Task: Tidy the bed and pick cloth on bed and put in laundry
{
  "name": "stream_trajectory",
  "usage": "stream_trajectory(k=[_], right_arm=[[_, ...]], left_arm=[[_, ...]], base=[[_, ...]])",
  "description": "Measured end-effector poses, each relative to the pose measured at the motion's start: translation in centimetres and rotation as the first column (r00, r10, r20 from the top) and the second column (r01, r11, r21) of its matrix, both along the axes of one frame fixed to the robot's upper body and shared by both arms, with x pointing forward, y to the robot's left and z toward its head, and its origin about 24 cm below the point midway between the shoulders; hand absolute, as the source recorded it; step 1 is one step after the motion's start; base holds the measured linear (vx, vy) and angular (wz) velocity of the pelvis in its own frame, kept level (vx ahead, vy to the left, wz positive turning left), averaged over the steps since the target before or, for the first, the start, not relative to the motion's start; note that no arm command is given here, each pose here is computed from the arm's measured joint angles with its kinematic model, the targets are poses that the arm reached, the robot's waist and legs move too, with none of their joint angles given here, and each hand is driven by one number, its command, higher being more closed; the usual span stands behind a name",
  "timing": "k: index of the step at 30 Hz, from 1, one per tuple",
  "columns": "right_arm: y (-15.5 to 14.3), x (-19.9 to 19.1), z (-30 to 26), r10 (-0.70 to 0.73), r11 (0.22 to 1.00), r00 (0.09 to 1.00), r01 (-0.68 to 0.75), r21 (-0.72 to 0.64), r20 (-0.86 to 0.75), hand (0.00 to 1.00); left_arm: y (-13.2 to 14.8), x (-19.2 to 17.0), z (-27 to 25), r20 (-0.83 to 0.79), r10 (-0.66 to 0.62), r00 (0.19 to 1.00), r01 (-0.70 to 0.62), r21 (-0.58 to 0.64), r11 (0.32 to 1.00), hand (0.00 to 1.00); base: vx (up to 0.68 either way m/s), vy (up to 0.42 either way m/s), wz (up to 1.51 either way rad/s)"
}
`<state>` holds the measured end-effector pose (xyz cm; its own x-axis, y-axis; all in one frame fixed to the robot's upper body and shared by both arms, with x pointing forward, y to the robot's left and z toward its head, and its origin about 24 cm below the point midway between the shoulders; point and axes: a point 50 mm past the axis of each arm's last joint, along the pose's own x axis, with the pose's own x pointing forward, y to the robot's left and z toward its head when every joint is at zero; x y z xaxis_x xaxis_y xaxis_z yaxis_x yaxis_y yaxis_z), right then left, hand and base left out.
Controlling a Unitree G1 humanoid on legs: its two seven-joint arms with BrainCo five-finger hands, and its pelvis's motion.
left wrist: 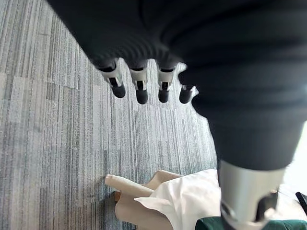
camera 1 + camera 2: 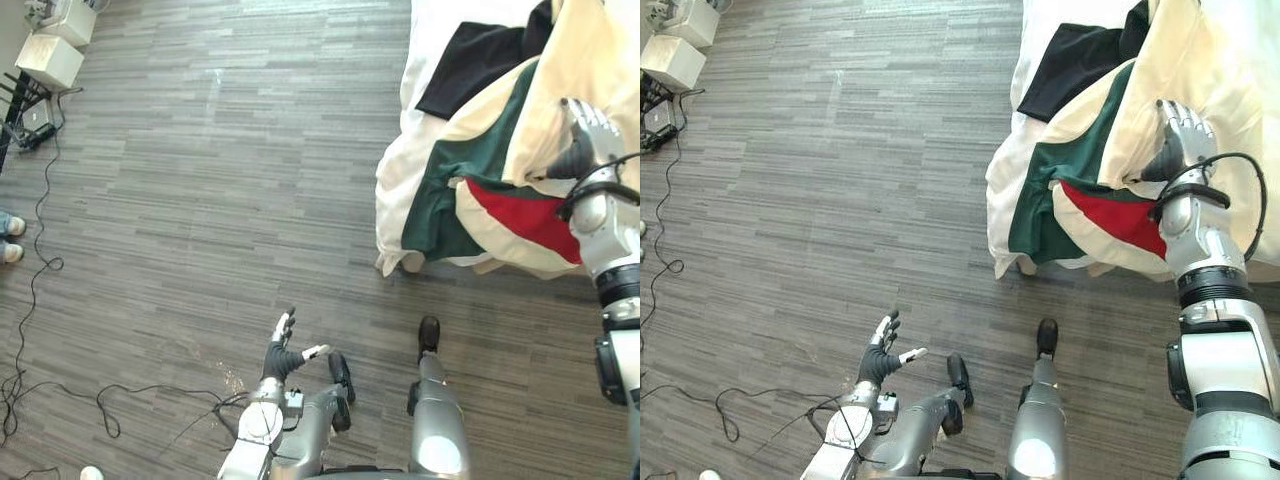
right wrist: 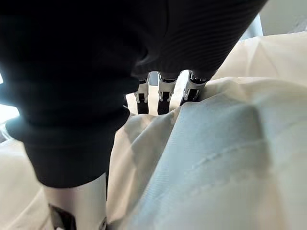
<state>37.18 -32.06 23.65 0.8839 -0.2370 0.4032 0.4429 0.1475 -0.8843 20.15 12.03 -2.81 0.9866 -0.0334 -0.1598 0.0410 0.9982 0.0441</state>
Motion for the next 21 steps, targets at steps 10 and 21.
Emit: stream_trajectory(k=[10, 21], right_arm=[[-0.6, -0.2, 0.8, 0.01, 0.985, 0.997, -0.023, 0.173, 0.078, 1.0], [3.0, -4.2, -11.2, 0.039, 0.549, 0.965, -0.239, 0.801, 0.261, 1.0]], left_arm=[[-0.6, 0.8, 0.6, 0.025, -0.018, 1.0, 0.019, -0.032, 0.999, 0.0], [-0.6, 0.8, 0.6, 0.011, -0.03, 0.999, 0.03, -0.042, 0.999, 0.0]], base=[[-0.04, -0.019, 0.06], [0.06, -0.008, 0.0]])
